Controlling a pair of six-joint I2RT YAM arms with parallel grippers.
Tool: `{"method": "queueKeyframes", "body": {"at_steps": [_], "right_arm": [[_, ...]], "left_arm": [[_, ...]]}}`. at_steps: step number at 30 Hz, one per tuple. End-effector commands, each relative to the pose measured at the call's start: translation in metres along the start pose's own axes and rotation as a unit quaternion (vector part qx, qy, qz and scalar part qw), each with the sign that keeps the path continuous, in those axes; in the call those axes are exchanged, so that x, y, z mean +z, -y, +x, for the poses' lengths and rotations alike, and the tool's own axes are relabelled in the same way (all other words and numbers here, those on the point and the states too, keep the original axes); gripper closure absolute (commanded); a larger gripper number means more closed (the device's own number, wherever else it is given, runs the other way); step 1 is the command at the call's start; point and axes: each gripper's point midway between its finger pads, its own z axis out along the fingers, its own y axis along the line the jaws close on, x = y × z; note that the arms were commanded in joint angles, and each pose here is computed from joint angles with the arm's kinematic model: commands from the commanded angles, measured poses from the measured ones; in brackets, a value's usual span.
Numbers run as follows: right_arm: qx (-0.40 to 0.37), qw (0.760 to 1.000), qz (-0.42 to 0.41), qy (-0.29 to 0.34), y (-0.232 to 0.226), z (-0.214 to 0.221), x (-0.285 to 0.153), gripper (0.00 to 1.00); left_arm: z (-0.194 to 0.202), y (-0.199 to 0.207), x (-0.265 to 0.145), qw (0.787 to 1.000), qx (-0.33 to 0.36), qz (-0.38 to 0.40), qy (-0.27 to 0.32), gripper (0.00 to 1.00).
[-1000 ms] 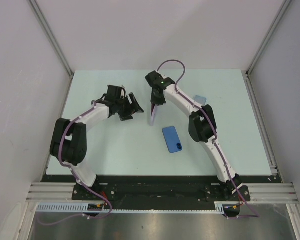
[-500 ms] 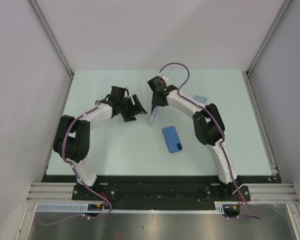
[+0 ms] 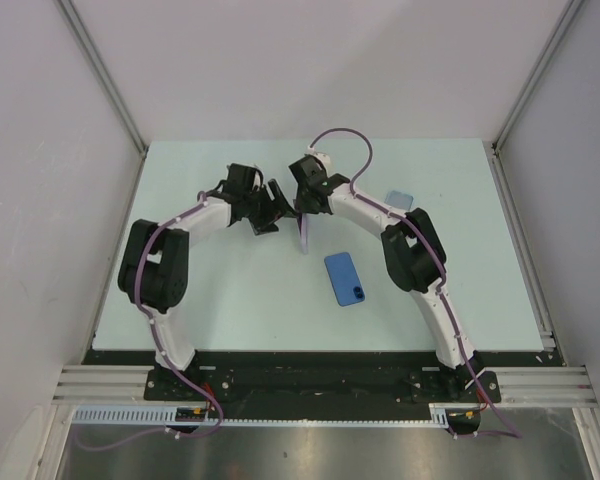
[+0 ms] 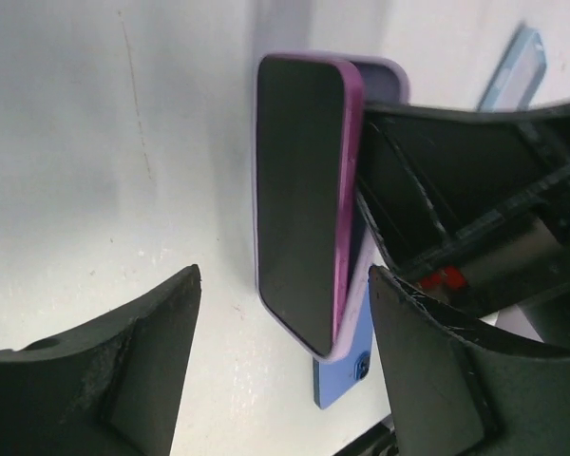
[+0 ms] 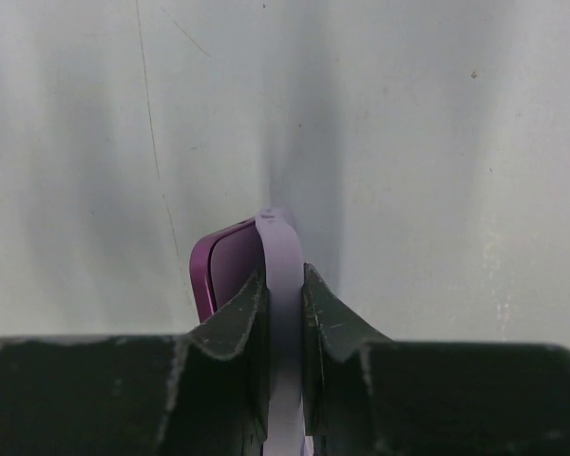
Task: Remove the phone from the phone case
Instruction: Remove the phone case from the phone.
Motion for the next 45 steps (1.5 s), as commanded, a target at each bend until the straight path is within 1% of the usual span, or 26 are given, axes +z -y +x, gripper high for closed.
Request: {"method": "queueKeyframes", "body": {"at_steps": [1,3,6,7,11,13,15,16,17,19,20,22,23,24,28,33,36,37,42,43,44,45], "right_arm": [[-0.066,0.964,0.079,-0.247,0.055,0.166,0.005,1.00],[-0.067,0.964,0.075,-0.245,0.053,0.165,0.003,1.00],[-0.069,0.965,0.071,-0.243,0.051,0.163,0.003,1.00],[-0.071,0.965,0.070,-0.244,0.050,0.163,0.003,1.00],[-0.078,0.965,0.072,-0.238,0.048,0.160,0.002,1.00],[-0.079,0.966,0.070,-0.236,0.046,0.158,0.001,1.00],[-0.081,0.966,0.067,-0.235,0.043,0.157,0.001,1.00],[-0.082,0.966,0.068,-0.234,0.043,0.157,0.001,1.00],[-0.083,0.966,0.067,-0.234,0.042,0.157,0.001,1.00],[-0.084,0.966,0.069,-0.236,0.043,0.158,0.001,1.00],[-0.084,0.966,0.068,-0.237,0.043,0.158,0.001,1.00],[-0.083,0.966,0.068,-0.235,0.043,0.157,0.001,1.00],[-0.083,0.966,0.069,-0.235,0.043,0.157,0.002,1.00],[-0.084,0.966,0.069,-0.235,0.042,0.158,0.002,1.00],[-0.083,0.967,0.066,-0.233,0.039,0.155,0.003,1.00],[-0.082,0.966,0.068,-0.234,0.040,0.155,0.004,1.00],[-0.080,0.966,0.070,-0.235,0.041,0.156,0.005,1.00],[-0.078,0.967,0.071,-0.234,0.043,0.155,0.005,1.00],[-0.068,0.969,0.079,-0.224,0.046,0.147,0.006,1.00],[-0.064,0.970,0.081,-0.220,0.046,0.145,0.006,1.00],[-0.063,0.970,0.083,-0.219,0.047,0.143,0.006,1.00],[-0.059,0.972,0.085,-0.211,0.048,0.137,0.005,1.00]], "left_arm": [[-0.024,0.010,0.014,0.999,-0.035,0.013,0.037,0.25],[-0.032,0.008,0.013,0.997,-0.056,0.016,0.056,0.27],[-0.045,0.007,0.007,0.991,-0.108,0.005,0.080,0.28],[-0.047,0.003,0.005,0.987,-0.135,-0.005,0.090,0.28],[-0.061,0.006,-0.002,0.978,-0.169,-0.021,0.120,0.32],[-0.067,0.003,0.001,0.977,-0.175,-0.045,0.116,0.35],[-0.073,0.004,0.006,0.977,-0.171,-0.057,0.112,0.35],[-0.082,0.016,0.004,0.979,-0.166,-0.047,0.113,0.34],[-0.079,0.014,0.013,0.980,-0.168,-0.049,0.098,0.33],[-0.087,0.023,0.013,0.980,-0.164,-0.044,0.100,0.33],[-0.085,0.020,0.021,0.981,-0.163,-0.053,0.093,0.32],[-0.086,0.022,0.022,0.983,-0.149,-0.071,0.078,0.32],[-0.082,0.014,0.031,0.983,-0.146,-0.087,0.066,0.32],[-0.086,0.019,0.030,0.985,-0.136,-0.087,0.067,0.33],[-0.069,0.016,0.038,0.985,-0.115,-0.119,0.047,0.34],[-0.050,0.005,0.047,0.983,-0.107,-0.144,0.024,0.38],[-0.043,0.004,0.050,0.984,-0.105,-0.145,0.013,0.40],[-0.039,0.005,0.051,0.984,-0.102,-0.144,0.008,0.45],[-0.033,0.003,0.048,0.984,-0.087,-0.156,0.003,0.48],[-0.032,0.002,0.049,0.984,-0.085,-0.158,0.001,0.56],[-0.031,0.000,0.049,0.983,-0.085,-0.162,-0.001,0.58],[-0.028,-0.003,0.048,0.982,-0.083,-0.167,-0.006,0.65]]}}
